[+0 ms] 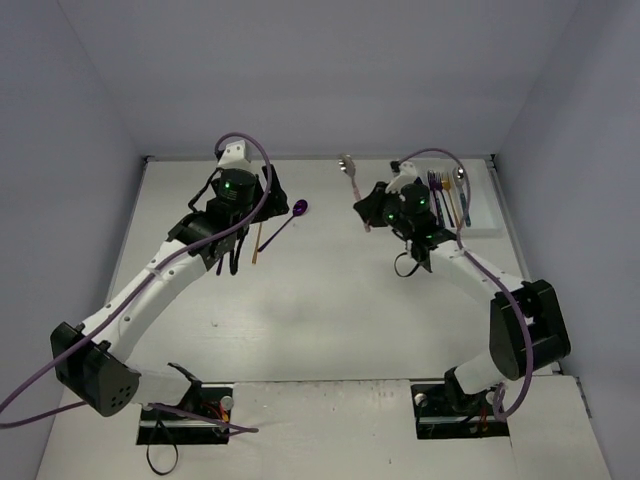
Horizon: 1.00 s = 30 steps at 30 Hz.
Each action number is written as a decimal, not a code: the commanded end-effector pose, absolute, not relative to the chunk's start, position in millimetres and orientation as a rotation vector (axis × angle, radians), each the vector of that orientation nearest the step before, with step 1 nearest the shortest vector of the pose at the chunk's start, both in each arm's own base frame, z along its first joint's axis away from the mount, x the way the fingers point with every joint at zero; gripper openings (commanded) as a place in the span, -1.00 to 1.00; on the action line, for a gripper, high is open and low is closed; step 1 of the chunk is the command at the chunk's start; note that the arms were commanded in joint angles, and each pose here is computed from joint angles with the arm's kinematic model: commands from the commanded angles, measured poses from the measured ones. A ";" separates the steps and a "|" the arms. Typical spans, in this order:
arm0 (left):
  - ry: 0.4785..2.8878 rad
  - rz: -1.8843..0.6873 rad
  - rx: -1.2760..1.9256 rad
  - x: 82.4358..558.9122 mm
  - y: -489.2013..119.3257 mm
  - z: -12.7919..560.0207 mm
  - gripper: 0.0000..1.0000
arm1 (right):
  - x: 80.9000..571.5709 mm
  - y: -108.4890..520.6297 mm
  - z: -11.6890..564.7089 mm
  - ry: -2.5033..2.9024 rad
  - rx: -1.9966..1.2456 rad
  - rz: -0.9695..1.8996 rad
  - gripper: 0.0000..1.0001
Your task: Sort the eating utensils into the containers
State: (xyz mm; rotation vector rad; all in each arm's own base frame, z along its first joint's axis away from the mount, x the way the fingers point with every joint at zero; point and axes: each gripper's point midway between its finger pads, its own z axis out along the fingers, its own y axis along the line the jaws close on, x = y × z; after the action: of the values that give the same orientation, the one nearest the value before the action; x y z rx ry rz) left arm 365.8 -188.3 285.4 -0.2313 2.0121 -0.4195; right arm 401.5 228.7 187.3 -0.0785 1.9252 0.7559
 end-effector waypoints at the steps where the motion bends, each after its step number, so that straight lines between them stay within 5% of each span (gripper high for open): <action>1: 1.912 -0.224 -0.172 367.2 -144.1 318.0 0.54 | 434.5 151.6 230.2 1.809 -0.078 0.629 -1.00; 11: 2.064 -0.067 -0.106 369.0 -53.9 264.4 0.54 | 494.6 -48.2 195.8 1.874 0.193 0.383 -1.00; 30: 2.191 -0.152 -0.071 374.9 -53.4 219.3 0.54 | 556.0 -144.6 97.5 2.024 0.242 0.324 -1.00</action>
State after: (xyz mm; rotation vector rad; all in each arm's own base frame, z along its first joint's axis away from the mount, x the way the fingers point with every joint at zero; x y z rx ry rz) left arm 363.9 -48.1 195.6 -0.0831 2.2621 -0.0986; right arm 529.2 -126.2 45.8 0.3400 2.1646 0.3534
